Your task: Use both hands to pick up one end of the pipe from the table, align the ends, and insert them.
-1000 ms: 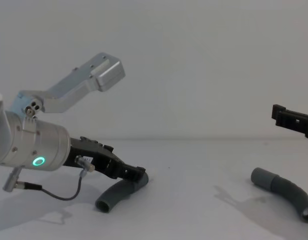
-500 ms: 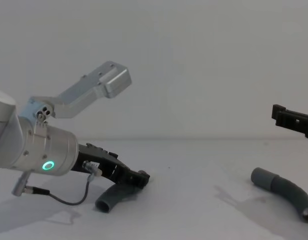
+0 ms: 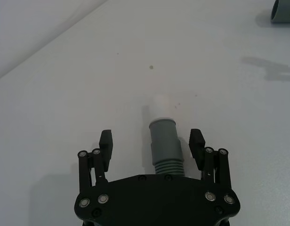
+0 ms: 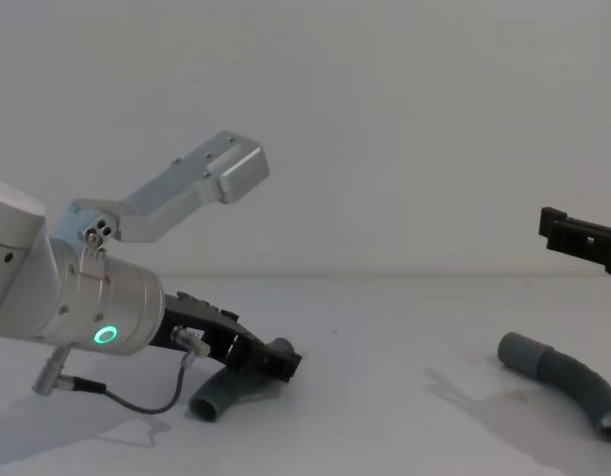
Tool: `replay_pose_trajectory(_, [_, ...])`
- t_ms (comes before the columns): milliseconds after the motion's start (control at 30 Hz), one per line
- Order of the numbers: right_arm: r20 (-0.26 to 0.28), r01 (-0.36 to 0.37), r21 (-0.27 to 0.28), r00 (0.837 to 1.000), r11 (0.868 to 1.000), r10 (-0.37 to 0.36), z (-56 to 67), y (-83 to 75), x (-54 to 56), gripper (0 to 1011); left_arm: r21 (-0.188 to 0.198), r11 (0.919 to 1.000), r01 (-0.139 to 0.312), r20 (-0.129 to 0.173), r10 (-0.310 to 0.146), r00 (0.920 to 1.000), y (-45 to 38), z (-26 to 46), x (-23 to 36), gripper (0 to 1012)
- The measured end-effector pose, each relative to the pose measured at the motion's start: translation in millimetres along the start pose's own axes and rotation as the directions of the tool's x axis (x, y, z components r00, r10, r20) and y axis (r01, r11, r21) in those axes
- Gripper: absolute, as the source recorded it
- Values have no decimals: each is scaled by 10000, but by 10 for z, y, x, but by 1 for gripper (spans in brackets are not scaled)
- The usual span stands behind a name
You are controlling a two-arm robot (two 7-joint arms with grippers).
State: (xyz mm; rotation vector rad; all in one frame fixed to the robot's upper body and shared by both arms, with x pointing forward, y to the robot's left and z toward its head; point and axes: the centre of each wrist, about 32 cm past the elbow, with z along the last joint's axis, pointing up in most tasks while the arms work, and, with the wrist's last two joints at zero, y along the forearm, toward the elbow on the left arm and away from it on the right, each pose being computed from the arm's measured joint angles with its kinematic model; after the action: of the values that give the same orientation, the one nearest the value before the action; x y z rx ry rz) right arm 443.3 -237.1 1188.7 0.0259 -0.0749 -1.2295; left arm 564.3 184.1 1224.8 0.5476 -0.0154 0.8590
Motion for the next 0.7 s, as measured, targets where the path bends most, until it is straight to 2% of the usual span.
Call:
replay_pose_trajectory(200, [0,0,0,10000,10000,0,0,0,0,1001,24,10000,-1,-8,1,10000,-9,0,-7,908])
replay_pose_trajectory(700, [0,0,0,10000,10000,0,0,0,0,1001,57,10000,-16,-15,16,10000,-20,2,-11,435])
